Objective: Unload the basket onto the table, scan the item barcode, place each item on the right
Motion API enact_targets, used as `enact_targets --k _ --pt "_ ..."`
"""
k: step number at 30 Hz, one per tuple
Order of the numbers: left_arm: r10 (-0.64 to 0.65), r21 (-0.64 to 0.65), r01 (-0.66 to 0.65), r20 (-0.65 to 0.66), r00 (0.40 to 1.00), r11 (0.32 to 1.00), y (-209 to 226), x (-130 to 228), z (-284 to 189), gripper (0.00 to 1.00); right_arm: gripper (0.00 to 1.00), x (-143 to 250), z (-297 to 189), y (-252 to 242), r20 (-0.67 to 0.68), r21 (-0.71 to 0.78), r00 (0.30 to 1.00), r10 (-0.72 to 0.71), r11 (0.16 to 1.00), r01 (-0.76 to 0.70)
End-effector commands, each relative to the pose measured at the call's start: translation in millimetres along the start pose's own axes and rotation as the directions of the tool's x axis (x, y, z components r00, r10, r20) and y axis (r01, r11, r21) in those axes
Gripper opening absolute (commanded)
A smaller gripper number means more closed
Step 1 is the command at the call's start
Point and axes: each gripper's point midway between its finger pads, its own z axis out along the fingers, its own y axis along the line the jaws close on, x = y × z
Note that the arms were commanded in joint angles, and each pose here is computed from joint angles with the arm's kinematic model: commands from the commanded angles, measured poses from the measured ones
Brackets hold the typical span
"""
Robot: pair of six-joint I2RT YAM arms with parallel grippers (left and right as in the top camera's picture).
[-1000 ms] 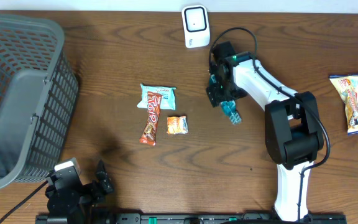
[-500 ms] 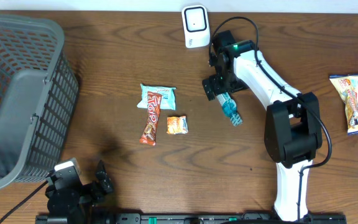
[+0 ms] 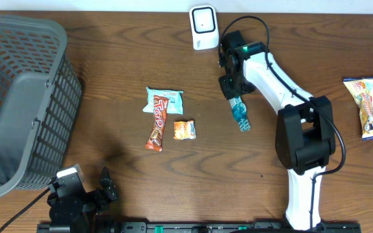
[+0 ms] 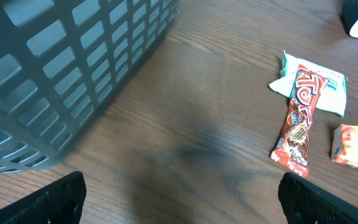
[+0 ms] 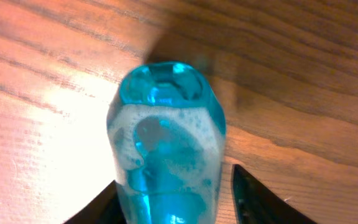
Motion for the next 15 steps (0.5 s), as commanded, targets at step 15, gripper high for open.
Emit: enact_targets --k 15 --pt "0.001 -0.007 -0.001 -0.001 1.0 1.0 1.3 1.1 0.8 0.99 0.37 2.0 15.5 -1.9 0.005 0.014 1.0 0.001 1.0 -0.001"
